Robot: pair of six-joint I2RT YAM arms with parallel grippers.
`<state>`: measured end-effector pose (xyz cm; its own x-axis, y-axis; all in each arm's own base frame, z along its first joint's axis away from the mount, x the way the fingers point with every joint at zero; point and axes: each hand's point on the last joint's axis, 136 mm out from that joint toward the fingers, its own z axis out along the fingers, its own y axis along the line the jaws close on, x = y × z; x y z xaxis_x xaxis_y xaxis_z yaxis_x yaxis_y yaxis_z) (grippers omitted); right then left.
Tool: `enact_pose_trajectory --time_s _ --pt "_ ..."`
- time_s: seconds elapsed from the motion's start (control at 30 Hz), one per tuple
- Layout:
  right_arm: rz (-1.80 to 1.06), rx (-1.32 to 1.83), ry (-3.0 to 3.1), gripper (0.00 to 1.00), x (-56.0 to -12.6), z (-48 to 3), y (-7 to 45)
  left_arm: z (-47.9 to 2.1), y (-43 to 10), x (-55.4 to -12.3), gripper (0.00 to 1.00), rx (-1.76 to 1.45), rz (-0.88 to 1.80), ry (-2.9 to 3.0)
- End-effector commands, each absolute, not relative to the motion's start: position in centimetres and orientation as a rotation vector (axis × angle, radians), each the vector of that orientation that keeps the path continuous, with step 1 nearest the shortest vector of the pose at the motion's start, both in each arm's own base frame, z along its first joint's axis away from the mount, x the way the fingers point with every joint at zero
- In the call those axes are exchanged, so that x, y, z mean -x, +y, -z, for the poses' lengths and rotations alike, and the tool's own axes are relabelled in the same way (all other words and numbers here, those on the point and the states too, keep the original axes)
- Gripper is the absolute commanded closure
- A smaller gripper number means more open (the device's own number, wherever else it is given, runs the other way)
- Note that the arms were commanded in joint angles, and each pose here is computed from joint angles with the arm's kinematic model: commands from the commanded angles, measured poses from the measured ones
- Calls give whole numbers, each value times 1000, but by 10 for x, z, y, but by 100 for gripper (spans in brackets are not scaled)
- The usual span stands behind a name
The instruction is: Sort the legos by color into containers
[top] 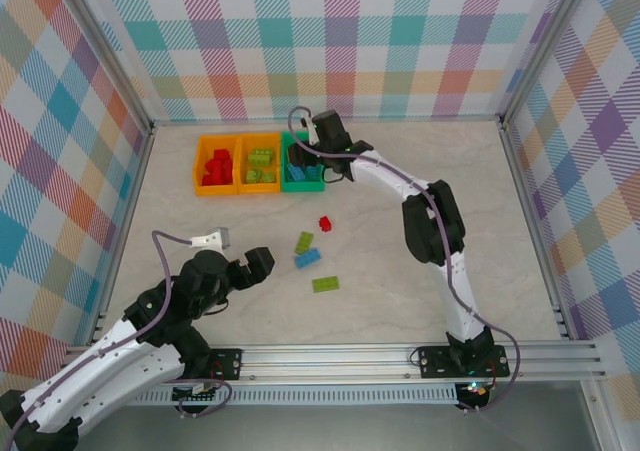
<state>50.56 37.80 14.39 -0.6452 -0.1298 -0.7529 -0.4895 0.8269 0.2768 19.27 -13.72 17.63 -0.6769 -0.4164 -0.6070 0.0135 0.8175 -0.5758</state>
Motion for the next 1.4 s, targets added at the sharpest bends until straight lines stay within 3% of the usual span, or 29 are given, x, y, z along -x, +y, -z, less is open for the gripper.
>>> enact_pose_trajectory --time_s 0.0,0.3,0.57,0.67,0.93,1.17,1.37 --pt "-735 453 2121 33 -477 -206 373 -170 -141 -197 0 293 687 2232" --pt "-996 574 2126 11 -333 -223 324 -157 -179 -216 0 133 626 2340" --pt "-820 458 2317 3 -248 -170 242 -140 -216 -253 0 16 465 2441" --pt "-804 432 2312 0 -233 -173 226 -131 -231 -282 1 98 368 2465" --pt "-783 403 2309 0 -221 -173 211 -92 -278 -343 26 191 200 2556" --pt "-761 400 2298 0 -217 -170 205 -63 -290 -367 35 215 129 2594" --pt "-746 400 2299 0 -217 -166 202 -41 -295 -370 49 200 120 2651"
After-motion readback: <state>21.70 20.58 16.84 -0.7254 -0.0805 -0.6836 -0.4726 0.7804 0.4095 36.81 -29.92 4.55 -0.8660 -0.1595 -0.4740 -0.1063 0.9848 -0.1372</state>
